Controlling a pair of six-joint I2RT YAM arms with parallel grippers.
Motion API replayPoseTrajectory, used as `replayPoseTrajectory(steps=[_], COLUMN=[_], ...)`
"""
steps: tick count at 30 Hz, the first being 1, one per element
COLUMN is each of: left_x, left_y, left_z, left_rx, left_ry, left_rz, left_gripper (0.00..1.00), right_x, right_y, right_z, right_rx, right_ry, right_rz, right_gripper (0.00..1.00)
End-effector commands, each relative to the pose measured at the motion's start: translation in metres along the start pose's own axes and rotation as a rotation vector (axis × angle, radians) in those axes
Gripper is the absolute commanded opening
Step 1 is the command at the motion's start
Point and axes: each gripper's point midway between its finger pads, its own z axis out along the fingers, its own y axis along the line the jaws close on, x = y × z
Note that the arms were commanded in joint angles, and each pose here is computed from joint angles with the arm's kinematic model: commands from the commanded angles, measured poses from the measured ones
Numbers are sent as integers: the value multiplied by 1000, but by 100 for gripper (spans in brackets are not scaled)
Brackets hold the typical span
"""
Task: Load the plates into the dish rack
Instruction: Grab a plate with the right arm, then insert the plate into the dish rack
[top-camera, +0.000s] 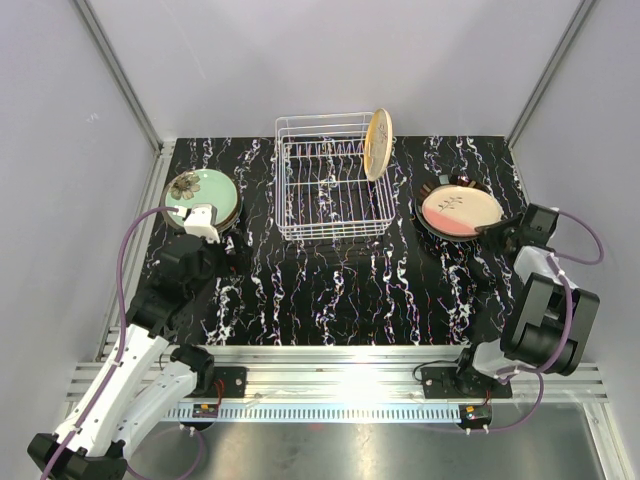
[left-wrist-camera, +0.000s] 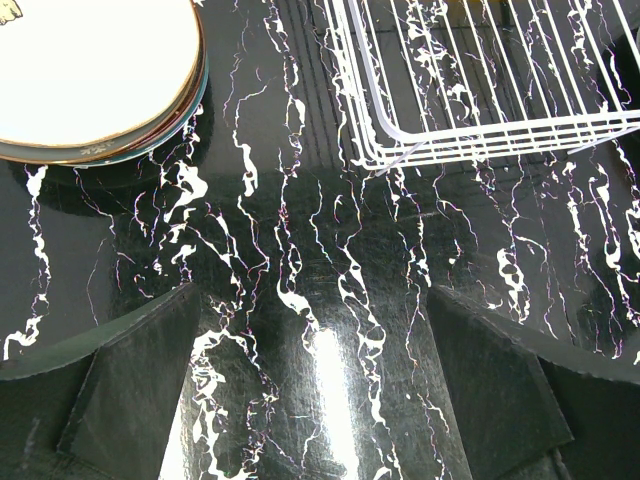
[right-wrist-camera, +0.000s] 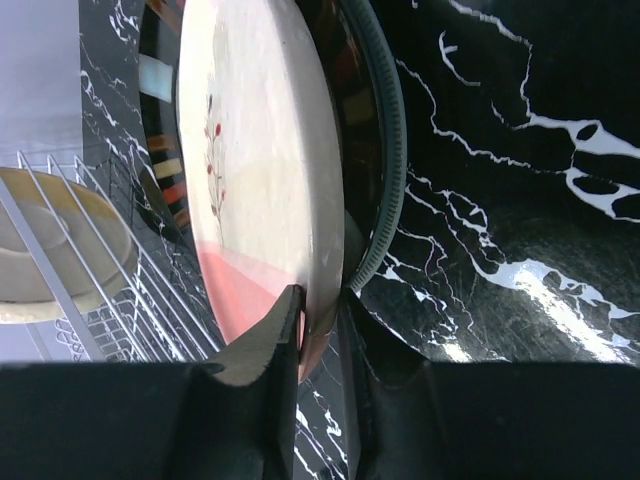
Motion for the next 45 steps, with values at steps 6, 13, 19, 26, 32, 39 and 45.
replayPoseTrajectory(steps=[6, 13, 19, 26, 32, 39, 45], left_x=[-26, -26, -27, -27, -26, -26, -27], left_y=[-8, -8, -8, -9, -8, -9, -9], left_z=[-7, -7, -7, -7, -6, -7, -7], left_rx=[32, 31, 30, 32, 31, 31, 34], left_ry=[-73, -72, -75, -73, -70, -71, -75], left_rz=[-7, -6, -7, -8, -8, -8, -8], left_gripper=[99, 99, 99, 99, 99, 99, 99], right_x=[-39, -52, -60, -63, -68, -71, -67], right_y=[46, 71, 88, 102, 113, 134, 155], right_z=[-25, -35, -50, -60, -72, -89, -105], right_rx=[-83, -163, -192, -218, -240, -285, -338], right_ry=[-126, -166, -187, -187, -207, -215, -198], right_rz=[-111, -154, -190, -236, -259, -269, -289], right_gripper=[0, 0, 0, 0, 0, 0, 0])
